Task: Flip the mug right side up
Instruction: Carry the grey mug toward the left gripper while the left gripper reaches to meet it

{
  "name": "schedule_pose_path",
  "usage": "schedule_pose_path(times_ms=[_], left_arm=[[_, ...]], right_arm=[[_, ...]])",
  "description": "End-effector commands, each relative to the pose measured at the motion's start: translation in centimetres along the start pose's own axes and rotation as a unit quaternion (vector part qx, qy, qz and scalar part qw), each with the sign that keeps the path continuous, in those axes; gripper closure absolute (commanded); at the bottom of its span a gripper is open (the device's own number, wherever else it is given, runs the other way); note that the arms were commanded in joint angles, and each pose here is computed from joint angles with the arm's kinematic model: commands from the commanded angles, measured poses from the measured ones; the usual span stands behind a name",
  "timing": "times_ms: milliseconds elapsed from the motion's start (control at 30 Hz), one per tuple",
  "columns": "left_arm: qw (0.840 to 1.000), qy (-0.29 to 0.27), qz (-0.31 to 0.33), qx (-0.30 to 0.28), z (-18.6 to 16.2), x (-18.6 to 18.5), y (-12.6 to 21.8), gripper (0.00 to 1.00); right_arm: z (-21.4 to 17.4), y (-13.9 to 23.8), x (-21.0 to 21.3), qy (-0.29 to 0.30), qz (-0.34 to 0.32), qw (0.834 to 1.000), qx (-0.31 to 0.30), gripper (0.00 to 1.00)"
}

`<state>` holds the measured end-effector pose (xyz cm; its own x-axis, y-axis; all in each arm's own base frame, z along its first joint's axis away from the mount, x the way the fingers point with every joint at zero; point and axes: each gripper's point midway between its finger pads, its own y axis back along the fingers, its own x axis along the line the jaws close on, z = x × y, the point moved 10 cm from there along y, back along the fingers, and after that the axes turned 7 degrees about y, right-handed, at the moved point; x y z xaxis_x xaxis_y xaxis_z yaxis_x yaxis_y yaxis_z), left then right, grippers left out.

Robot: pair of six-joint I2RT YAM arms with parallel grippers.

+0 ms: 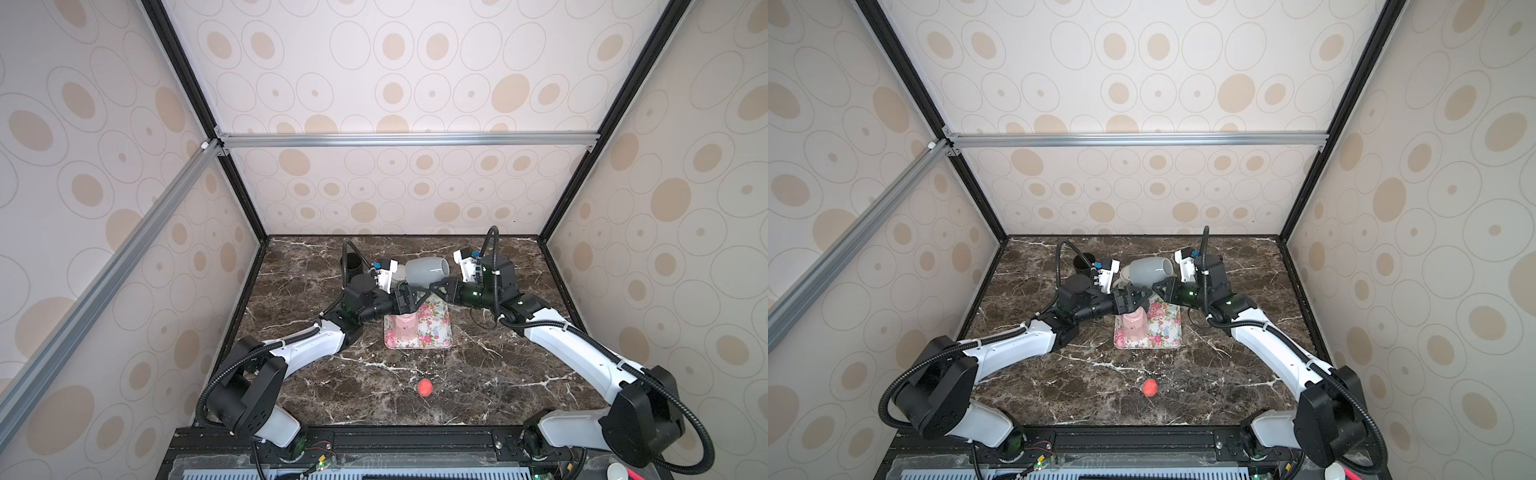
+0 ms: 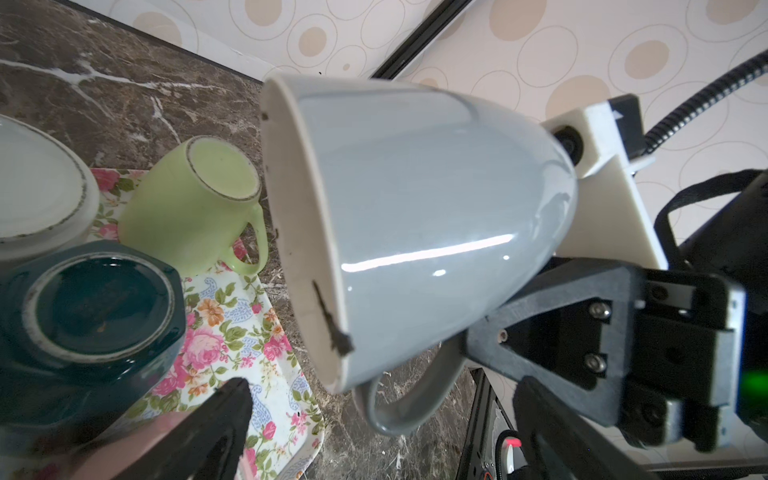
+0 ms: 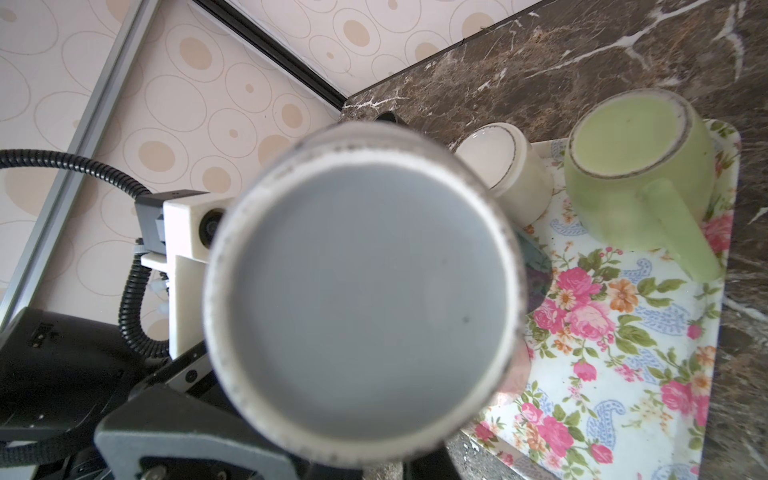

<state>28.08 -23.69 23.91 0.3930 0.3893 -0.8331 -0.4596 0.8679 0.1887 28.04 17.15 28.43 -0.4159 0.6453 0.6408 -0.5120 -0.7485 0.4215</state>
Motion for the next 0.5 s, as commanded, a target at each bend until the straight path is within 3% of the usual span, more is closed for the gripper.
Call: schedule_pose_path(times_ms=[0, 467], left_arm=[[0.999, -0.020, -0.034, -0.008, 1.20, -2.10, -0.40, 0.03], [0.999, -0.031, -0.034, -0.014, 1.50, -2.68, -0.01, 0.07]], right_arm=[[1.37, 1.18, 1.65, 0.022, 0.044, 0.998, -0.045, 1.00], [1.17, 0.76, 1.46, 0.016, 0.059, 0.997, -0.045, 1.00]])
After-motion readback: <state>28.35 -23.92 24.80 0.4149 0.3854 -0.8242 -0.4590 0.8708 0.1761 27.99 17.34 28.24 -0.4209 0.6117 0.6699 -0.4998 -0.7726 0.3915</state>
